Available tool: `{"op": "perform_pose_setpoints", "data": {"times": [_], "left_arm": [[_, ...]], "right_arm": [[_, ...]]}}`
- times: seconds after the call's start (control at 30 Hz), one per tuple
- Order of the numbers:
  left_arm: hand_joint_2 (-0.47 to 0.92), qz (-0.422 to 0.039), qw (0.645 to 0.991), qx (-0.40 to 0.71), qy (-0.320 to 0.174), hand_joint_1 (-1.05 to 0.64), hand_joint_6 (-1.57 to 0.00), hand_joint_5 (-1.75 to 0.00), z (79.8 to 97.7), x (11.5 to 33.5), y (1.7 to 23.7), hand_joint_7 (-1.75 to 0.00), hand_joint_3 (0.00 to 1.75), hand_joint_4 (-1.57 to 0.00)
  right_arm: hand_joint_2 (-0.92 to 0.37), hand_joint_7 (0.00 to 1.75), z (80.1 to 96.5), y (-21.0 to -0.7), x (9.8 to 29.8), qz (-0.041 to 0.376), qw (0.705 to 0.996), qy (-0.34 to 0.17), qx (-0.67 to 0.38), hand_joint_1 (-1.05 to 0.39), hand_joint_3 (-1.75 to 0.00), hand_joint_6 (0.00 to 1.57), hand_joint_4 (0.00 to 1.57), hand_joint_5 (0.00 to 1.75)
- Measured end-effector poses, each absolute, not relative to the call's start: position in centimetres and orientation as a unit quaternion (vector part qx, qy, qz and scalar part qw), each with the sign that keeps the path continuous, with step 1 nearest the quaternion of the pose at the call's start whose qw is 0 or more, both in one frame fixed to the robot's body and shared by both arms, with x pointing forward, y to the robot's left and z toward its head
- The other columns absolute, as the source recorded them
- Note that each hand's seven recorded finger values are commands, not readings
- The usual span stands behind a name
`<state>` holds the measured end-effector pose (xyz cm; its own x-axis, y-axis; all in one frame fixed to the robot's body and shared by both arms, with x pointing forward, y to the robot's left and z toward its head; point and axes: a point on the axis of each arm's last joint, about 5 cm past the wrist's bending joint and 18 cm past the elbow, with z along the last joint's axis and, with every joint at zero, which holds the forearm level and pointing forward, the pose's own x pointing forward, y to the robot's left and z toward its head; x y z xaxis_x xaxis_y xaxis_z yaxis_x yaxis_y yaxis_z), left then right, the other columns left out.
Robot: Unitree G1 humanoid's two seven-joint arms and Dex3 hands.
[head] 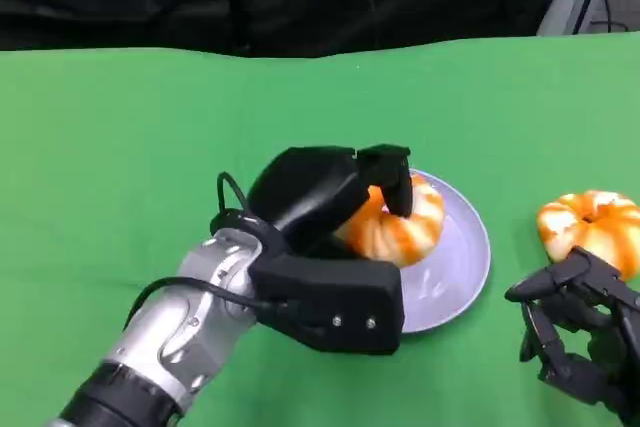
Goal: Grasp the bread from the table and place it into the plate.
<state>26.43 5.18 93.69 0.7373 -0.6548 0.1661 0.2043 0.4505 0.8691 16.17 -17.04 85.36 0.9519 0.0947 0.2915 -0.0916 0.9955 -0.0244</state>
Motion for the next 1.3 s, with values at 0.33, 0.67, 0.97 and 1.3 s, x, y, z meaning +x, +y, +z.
{"op": "perform_pose_setpoints", "data": {"times": [0.33, 0.67, 0.97, 1.3], "left_arm": [[0.92, -0.273, 0.797, 0.484, -0.239, -0.1, -0.73, -1.59, 92.3, 26.5, 4.9, -1.22, 0.24, -0.7], [0.92, -0.271, 0.768, 0.517, -0.264, -0.73, -0.57, -0.04, 92.6, 26.5, 5.3, 0.0, 0.36, -0.39], [0.92, -0.26, 0.763, 0.531, -0.26, -1.05, -0.18, 0.0, 92.8, 26.5, 5.8, 0.0, 0.59, 0.0], [0.92, -0.254, 0.792, 0.493, -0.256, -0.97, -0.32, -0.05, 93.2, 25.7, 7.1, -0.04, 0.44, -0.14]], "right_arm": [[-0.75, 1.4, 85.4, -17.0, 16.2, 0.048, 0.988, -0.149, -0.001, -0.15, -0.82, 0.78, 0.83, 1.65], [-0.8, 1.41, 85.4, -17.0, 16.2, 0.046, 0.988, -0.15, 0.0, -0.17, -0.72, 0.78, 0.82, 1.65], [-0.92, 1.37, 85.6, -17.0, 16.0, 0.047, 0.989, -0.143, 0.004, -0.22, -0.42, 0.81, 0.84, 1.64], [-0.78, 1.4, 85.6, -16.9, 16.0, 0.043, 0.989, -0.142, 0.0, -0.15, -0.77, 0.79, 0.84, 1.62]]}}
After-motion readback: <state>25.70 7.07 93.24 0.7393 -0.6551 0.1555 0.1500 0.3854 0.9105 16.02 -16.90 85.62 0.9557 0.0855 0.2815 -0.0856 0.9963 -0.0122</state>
